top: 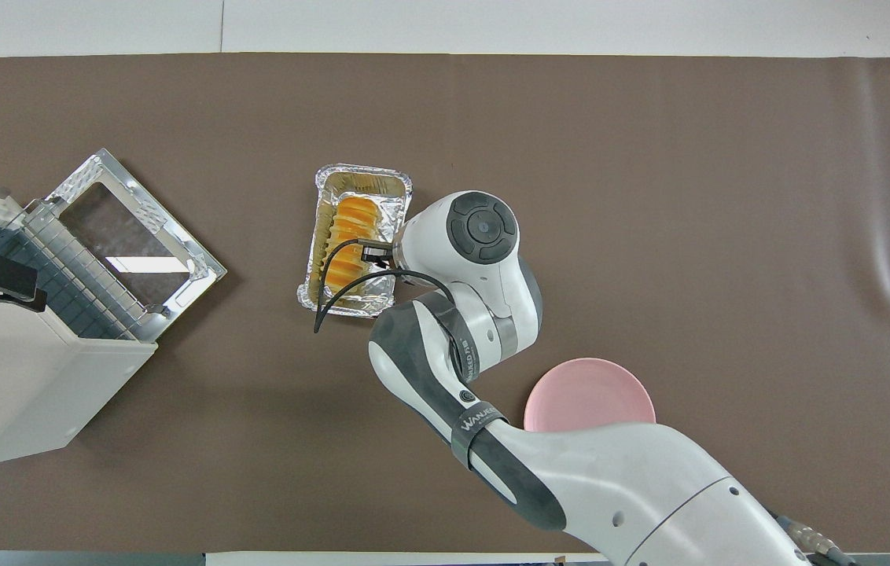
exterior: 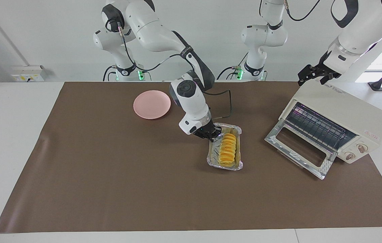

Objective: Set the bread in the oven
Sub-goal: 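Grip the foil tray edge and slide it toward the toaster oven, then release the tray with the right gripper while the left gripper reaches it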

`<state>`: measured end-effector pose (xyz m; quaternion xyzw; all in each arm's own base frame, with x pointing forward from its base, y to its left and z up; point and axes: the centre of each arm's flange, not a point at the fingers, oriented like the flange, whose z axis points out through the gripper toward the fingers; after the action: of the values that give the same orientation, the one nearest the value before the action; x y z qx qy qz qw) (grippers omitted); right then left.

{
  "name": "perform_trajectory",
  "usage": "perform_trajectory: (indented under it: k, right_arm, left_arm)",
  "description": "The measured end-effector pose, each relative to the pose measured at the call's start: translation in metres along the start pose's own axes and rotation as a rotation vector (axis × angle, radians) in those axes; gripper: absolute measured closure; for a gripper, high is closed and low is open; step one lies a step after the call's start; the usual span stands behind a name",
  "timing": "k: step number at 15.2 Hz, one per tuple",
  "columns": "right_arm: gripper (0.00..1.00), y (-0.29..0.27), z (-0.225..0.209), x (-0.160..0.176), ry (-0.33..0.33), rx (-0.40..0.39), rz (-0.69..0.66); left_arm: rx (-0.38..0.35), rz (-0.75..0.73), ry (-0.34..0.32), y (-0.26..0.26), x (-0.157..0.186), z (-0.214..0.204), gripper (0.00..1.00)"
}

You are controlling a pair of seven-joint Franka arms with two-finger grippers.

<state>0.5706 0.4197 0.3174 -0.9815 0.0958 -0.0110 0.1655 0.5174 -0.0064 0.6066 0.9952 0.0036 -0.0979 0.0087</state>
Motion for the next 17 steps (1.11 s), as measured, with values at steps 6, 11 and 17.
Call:
perform_trajectory:
  k: [6, 11, 17]
  right_arm:
    - [0.38, -0.012, -0.074, 0.021, -0.028, -0.029, -0.018]
    - [0.0, 0.051, -0.224, 0.054, 0.023, -0.144, -0.208]
    - [0.0, 0.191, -0.339, 0.069, -0.052, -0.216, -0.361]
  left_arm:
    - [0.001, 0.003, 0.006, 0.002, 0.001, -0.001, 0.0]
    - [0.003, 0.025, 0.131, 0.037, 0.012, -0.011, 0.0]
    - [-0.061, 0.095, 0.127, 0.143, 0.075, 0.019, 0.0]
